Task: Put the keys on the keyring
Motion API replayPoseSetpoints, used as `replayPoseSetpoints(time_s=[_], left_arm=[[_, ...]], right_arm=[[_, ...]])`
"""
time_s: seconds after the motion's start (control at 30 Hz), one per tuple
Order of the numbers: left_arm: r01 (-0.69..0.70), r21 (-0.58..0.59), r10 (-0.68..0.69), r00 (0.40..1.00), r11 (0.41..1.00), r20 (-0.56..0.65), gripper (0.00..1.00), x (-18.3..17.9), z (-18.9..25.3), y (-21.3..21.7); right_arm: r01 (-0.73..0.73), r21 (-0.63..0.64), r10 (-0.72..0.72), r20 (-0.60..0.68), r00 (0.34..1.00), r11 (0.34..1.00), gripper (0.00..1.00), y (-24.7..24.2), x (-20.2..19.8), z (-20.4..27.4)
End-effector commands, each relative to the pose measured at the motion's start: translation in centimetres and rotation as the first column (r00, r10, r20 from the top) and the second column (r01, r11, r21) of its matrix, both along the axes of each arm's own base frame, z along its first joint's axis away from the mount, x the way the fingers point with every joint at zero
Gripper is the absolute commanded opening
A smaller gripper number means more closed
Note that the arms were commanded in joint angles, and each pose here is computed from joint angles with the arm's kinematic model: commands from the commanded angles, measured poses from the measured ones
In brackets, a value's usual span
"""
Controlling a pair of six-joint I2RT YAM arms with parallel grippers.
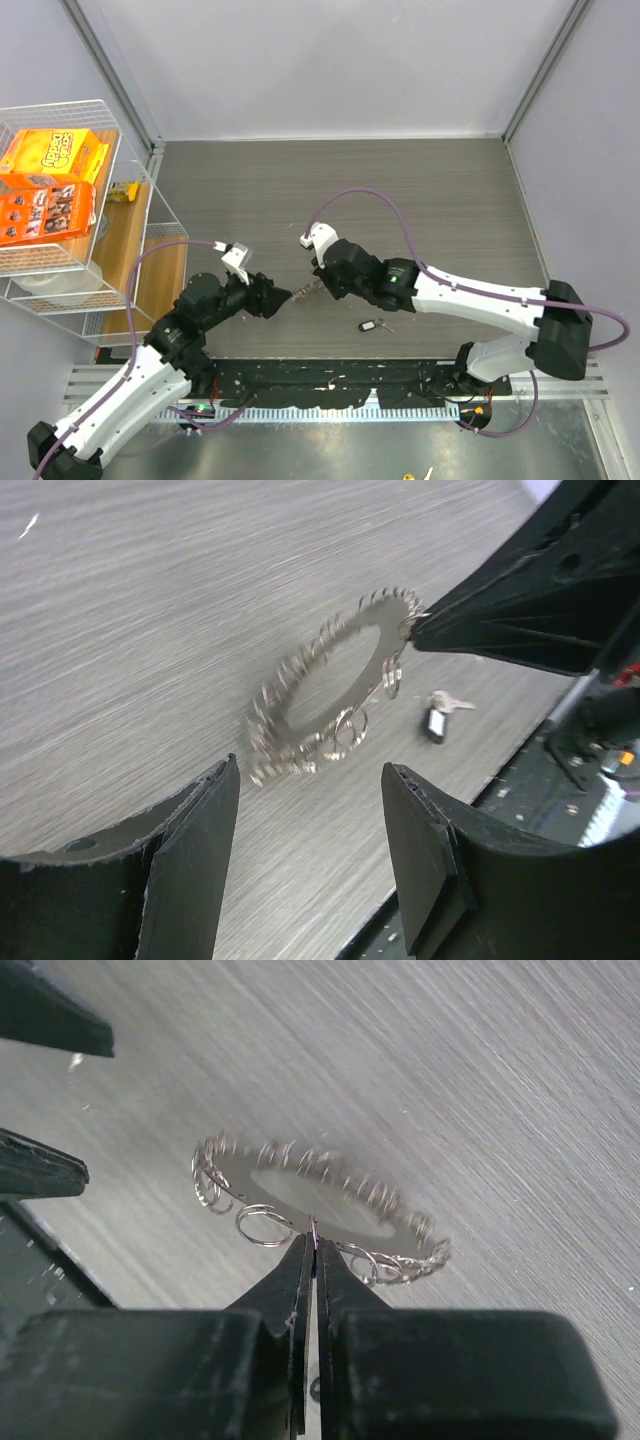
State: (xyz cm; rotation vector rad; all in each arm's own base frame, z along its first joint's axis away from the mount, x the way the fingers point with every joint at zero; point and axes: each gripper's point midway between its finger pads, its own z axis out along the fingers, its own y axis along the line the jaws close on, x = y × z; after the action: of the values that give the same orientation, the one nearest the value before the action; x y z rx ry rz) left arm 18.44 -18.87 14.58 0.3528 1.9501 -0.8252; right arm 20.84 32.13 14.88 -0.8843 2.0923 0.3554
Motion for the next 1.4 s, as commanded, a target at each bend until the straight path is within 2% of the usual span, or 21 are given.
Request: replayPoseSetpoints(time_s=[0.0,0.23,0.43,0.57,0.8,1.37], left_arm=[[0.175,-0.104,-0.161,0.977,0.979,0.138,0.65,-2.0,5.9,-1.8],[0.312,-0.218,-0.260,0.936,0.925,0.237,0.66,-5.0,11.0,-2.6],[0.475,-0.289,-0.389,0.868,0.831,0.309,0.66,-7.7,13.0,-3.9],[0.533,-0.305,-0.434,0.836,0.790,0.335,0.69,-8.5,13.4,-4.4],[0.646,-0.295,-0.536,0.755,0.704,0.377,0.70,-10.0,14.8,-6.3],[0.691,-0.271,-0.562,0.711,0.670,0.423,0.57,-10.3,16.7,-7.6]], right_arm=[[-0.173,0.044,0.176,-0.050,0.983,0.984,0.06,-0.3,-3.4,2.1],[-0.348,0.123,0.358,-0.070,0.931,0.929,0.06,-1.1,-7.3,6.6],[-0.489,0.226,0.506,-0.020,0.862,0.842,0.06,-1.1,-11.0,10.4],[-0.532,0.287,0.550,0.019,0.835,0.797,0.05,-0.7,-12.2,13.1],[-0.529,0.362,0.563,0.016,0.827,0.767,0.06,0.4,-12.9,16.0],[-0.514,0.419,0.558,0.019,0.829,0.749,0.06,1.6,-13.0,17.3]])
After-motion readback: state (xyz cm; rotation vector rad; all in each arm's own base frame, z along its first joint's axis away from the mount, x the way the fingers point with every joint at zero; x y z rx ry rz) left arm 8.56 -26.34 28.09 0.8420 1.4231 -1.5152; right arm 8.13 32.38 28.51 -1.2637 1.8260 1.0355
